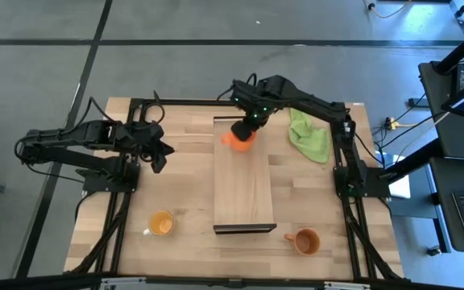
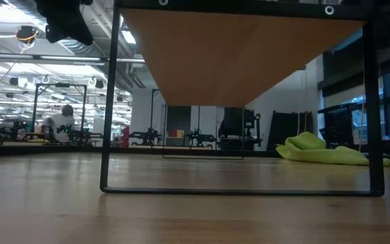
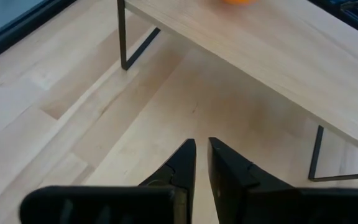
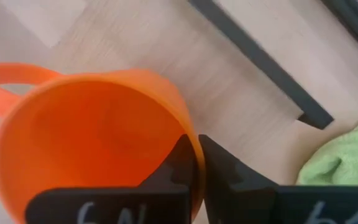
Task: Stack small to large cups/mugs on shelf
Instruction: Put the orange mug on the shelf, then put the brown mug on the shelf
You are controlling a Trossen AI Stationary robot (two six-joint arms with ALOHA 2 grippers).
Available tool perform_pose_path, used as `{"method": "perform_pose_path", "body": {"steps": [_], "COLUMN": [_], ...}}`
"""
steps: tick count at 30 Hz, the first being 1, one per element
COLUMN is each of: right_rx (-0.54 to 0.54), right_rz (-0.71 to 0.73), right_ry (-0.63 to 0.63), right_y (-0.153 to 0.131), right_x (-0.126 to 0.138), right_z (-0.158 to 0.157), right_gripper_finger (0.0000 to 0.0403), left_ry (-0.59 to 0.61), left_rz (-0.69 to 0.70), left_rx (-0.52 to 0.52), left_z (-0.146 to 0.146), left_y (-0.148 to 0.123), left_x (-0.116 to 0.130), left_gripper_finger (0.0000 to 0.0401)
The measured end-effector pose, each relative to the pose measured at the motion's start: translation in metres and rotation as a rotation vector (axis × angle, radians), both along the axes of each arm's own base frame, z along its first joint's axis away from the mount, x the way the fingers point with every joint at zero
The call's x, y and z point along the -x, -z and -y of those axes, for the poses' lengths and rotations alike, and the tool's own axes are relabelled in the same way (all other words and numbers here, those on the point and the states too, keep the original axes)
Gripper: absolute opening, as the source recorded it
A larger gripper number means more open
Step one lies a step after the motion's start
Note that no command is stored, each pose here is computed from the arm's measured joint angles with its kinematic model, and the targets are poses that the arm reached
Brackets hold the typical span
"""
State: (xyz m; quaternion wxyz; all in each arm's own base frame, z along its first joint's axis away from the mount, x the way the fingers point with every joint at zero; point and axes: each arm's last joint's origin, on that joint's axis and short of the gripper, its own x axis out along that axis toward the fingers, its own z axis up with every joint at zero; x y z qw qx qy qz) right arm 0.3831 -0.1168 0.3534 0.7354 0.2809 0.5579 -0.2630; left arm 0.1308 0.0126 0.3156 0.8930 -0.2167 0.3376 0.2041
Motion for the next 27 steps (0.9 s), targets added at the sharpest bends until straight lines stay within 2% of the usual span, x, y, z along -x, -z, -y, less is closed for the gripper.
{"method": "perform_pose_path", "body": {"steps": [6,17,23,27], "right_rx": [-0.002,-0.012,0.057,0.102], "right_rz": [-0.023,-0.021,0.004,0.035], "right_ry": [0.078,0.101,0.076,0.09], "right_y": [0.001,0.002,-0.008,-0.025], "right_x": [0.002,-0.001,0.0,0.012], "right_z": [0.0,-0.01,-0.013,-0.016], "right_gripper_finger": [0.002,0.0079,0.0082,0.0083], "left_ry": [0.003,0.011,0.045,0.091], "left_rz": [-0.001,-0.008,-0.015,-0.016], "left_rx": [-0.006,-0.037,-0.051,-0.048], "left_z": [0.0,-0.001,0.0,0.001], "left_y": [0.0,0.0,0.0,0.0], "left_x": [0.0,0.0,0.0,0.0], "left_gripper_finger": [0.0035,0.0035,0.0035,0.0035]}}
